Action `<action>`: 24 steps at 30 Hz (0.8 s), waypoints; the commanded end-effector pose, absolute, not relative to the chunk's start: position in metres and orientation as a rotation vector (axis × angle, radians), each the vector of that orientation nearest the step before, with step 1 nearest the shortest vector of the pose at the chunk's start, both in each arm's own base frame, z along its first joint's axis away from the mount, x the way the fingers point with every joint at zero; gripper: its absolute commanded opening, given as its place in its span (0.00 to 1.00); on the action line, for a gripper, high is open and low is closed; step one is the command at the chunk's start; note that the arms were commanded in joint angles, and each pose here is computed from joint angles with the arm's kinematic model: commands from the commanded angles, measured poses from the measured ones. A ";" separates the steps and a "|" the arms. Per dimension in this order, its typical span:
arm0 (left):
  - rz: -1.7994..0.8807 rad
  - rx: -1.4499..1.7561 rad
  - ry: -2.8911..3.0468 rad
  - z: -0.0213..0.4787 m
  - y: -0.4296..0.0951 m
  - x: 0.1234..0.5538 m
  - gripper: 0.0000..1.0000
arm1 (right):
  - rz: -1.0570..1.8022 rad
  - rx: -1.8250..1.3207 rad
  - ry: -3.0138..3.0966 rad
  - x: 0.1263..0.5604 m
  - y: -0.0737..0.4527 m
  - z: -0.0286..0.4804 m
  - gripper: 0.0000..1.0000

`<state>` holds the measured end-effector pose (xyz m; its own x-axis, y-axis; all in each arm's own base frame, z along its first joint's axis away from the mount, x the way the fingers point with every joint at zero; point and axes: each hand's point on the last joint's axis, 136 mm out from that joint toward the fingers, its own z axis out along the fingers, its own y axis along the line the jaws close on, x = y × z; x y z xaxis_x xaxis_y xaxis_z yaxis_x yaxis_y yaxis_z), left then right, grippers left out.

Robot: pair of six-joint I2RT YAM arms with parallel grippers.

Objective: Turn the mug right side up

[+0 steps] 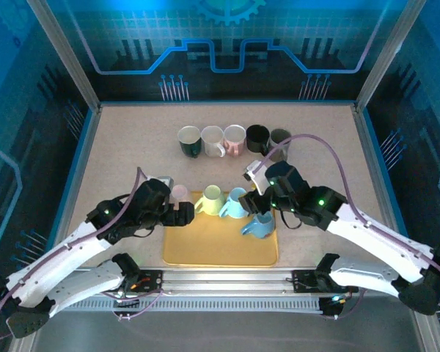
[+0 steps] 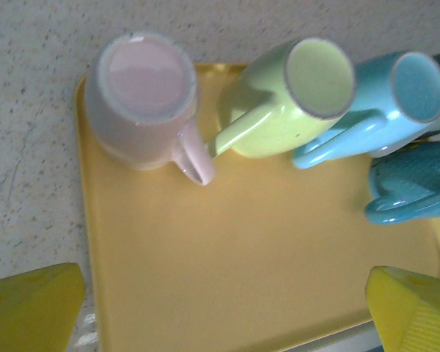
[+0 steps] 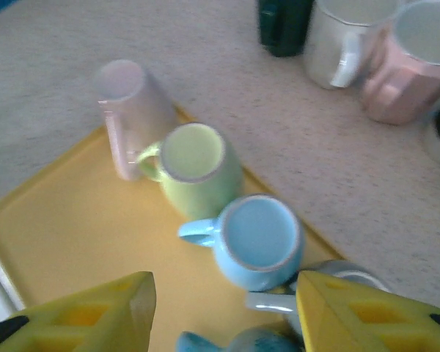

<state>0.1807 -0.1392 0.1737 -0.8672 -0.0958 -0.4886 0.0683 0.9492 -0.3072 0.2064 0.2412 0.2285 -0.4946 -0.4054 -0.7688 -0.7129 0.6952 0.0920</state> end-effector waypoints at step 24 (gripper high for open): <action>-0.047 -0.180 2.710 0.157 -0.131 0.215 0.99 | 0.703 -0.837 2.060 0.167 0.228 0.248 0.53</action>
